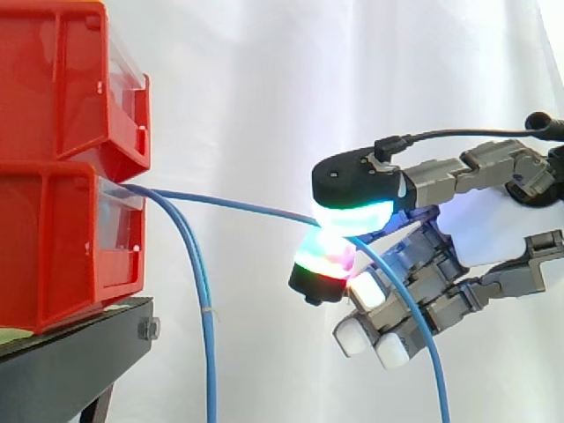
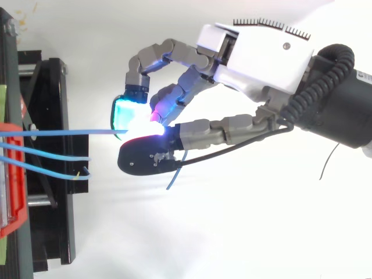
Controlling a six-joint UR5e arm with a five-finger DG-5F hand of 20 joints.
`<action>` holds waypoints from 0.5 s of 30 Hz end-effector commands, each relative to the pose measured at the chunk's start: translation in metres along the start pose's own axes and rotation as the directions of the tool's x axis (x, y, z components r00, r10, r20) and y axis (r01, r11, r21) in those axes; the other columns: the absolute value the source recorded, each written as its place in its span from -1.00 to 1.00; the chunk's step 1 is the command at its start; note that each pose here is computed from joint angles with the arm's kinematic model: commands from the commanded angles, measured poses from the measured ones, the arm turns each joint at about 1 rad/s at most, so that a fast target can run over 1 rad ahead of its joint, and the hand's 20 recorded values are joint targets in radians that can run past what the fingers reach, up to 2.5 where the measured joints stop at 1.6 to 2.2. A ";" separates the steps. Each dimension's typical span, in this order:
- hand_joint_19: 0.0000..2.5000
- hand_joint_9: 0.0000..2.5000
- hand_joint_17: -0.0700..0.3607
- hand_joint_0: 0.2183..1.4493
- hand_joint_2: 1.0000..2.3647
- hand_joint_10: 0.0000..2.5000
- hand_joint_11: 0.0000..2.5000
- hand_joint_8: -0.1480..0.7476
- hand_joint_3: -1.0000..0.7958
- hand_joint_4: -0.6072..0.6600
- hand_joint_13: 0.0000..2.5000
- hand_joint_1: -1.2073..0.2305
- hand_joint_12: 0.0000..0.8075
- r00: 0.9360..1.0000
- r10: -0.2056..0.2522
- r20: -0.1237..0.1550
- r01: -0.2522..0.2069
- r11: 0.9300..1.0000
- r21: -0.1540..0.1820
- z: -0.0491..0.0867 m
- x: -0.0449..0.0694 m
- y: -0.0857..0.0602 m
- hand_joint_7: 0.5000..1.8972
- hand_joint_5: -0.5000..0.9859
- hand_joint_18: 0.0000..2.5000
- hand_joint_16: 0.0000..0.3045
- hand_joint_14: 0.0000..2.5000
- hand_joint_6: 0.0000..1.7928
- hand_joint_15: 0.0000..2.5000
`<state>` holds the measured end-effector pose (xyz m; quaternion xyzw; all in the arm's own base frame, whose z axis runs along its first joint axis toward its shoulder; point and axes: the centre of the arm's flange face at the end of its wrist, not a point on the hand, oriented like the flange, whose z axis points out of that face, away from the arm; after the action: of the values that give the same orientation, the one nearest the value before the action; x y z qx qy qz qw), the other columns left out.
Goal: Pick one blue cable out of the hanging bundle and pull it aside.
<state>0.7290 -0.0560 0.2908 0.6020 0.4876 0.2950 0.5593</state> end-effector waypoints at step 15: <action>-0.57 -0.06 -0.12 -0.39 -0.98 -0.99 -0.58 0.08 0.27 0.02 -0.34 -0.49 0.00 1.000 0.000 0.000 0.000 1.000 0.000 0.000 0.000 0.000 0.01 -0.43 -0.41 -0.65 -0.98 0.04 -0.52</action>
<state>0.7289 -0.0560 0.2906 0.6020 0.4878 0.2949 0.5592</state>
